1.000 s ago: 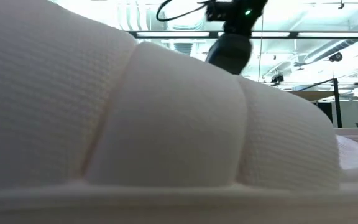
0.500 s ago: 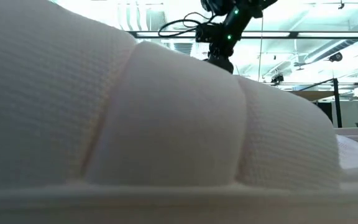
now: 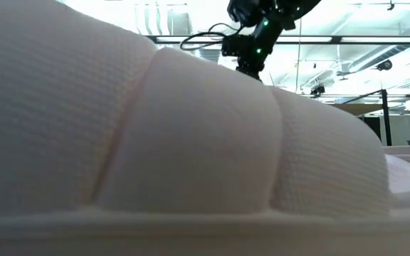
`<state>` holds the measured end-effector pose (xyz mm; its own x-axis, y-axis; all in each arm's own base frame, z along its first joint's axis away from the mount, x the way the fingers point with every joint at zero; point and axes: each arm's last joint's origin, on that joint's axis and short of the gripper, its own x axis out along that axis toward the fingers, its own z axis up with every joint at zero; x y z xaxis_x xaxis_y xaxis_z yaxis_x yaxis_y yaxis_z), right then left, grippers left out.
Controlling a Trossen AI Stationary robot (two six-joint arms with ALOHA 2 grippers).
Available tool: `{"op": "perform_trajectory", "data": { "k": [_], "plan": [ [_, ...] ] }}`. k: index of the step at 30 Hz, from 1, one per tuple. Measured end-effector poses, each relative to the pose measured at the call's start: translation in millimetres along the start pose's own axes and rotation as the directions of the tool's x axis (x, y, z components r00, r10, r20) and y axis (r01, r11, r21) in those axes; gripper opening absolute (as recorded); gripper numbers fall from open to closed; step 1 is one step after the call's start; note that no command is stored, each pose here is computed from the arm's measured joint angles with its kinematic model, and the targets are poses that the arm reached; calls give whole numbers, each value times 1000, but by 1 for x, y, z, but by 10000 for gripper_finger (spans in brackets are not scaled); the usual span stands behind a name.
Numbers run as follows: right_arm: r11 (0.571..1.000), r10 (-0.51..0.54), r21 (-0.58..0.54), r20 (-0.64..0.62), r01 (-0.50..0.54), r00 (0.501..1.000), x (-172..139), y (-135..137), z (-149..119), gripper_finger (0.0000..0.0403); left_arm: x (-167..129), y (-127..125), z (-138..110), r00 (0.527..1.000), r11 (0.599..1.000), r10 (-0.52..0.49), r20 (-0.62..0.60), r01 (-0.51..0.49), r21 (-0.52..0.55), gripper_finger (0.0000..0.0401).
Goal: Pick and place slides into the shelf
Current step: Put the black slide on the shelf
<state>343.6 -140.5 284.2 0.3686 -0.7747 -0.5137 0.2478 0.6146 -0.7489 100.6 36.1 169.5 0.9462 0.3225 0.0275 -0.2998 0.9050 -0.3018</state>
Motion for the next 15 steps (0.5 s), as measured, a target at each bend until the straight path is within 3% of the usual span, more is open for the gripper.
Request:
{"op": "perform_trajectory", "data": {
  "k": [8, 15],
  "plan": [
    [1000, -7, -28, -1, 7, 1000, 26, 17, 6, 13, 0, 0, 0, 1000, 1000, 0, 1, 0, 0, 0],
    [999, -47, 15, 43, 46, 998, 26, 7, 7, 13, 0, 0, 0, 1000, 1000, 0, 1, 0, 0, 0]
  ]
}}
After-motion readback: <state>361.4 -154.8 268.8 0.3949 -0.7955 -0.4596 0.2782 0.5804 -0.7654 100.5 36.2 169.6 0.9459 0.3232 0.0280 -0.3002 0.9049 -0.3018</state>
